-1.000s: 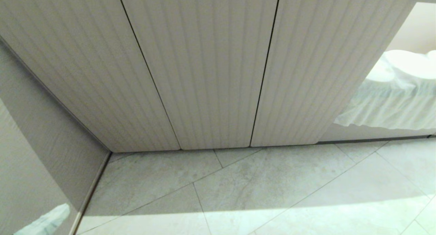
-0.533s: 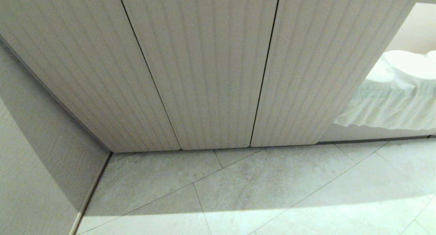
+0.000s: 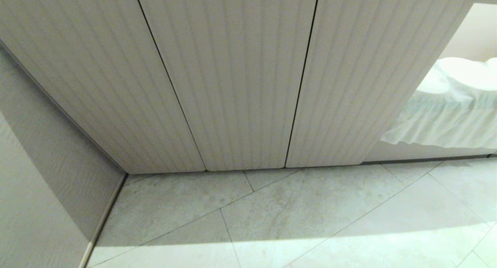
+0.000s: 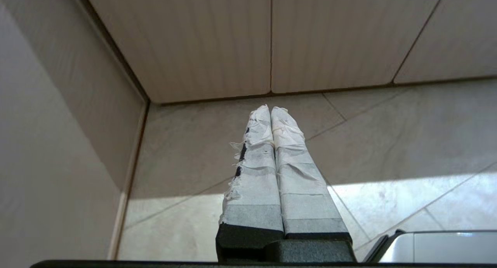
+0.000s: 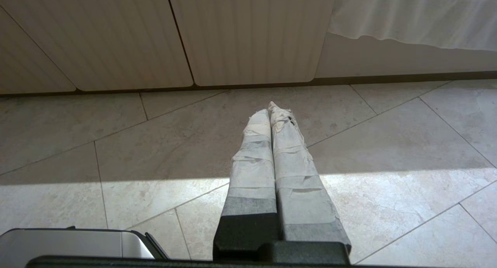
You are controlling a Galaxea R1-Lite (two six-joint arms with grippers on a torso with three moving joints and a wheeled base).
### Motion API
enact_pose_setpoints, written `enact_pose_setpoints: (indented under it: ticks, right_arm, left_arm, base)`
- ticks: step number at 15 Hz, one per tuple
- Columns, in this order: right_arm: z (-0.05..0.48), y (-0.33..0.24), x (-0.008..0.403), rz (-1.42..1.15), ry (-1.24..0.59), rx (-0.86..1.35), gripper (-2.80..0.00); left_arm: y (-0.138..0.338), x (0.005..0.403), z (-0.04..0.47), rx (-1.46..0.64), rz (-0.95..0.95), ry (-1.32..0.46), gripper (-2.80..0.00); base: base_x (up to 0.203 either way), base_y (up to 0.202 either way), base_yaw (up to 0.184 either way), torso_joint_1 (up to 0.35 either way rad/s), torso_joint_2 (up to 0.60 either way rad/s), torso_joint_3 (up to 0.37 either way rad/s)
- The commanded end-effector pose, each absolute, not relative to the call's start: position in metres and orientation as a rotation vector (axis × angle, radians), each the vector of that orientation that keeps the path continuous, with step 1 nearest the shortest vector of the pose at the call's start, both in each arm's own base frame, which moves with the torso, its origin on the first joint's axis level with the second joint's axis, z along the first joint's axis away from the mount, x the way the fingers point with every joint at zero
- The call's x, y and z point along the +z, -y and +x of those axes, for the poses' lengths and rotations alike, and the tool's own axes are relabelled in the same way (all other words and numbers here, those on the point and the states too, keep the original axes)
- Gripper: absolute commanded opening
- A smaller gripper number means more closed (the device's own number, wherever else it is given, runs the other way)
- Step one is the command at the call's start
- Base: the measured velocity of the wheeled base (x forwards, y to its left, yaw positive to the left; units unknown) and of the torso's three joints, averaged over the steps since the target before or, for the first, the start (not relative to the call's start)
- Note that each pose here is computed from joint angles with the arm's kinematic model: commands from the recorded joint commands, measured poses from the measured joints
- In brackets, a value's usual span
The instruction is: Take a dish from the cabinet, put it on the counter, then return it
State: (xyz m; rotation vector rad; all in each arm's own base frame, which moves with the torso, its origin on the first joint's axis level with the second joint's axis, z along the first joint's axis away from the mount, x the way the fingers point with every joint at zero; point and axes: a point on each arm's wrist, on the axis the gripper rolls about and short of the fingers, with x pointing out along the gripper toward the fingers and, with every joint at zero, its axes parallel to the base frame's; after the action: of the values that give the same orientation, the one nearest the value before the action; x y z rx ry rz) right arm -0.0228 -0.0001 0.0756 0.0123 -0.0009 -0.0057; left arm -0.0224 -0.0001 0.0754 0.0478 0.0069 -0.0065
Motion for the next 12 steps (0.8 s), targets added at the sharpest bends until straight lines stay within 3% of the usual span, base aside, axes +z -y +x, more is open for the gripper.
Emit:
enact_pose_setpoints:
  ticks: [1, 12]
  right_arm:
    - [-0.0228, 0.0002, 0.0756, 0.012, 0.002, -0.005, -2.8]
    - [-0.0228, 0.0001, 0.0756, 0.012, 0.002, -0.006, -2.8]
  left_arm:
    - [0.0, 0.0755, -0.0228, -0.003, 0.008, 0.0, -2.8]
    - [0.0, 0.0755, -0.0228, -0.003, 0.0, 0.0, -2.8]
  base:
    - [0.0, 0.0, 0.0, 0.0, 0.0, 0.0]
    - [0.0, 0.0, 0.0, 0.0, 0.0, 0.0]
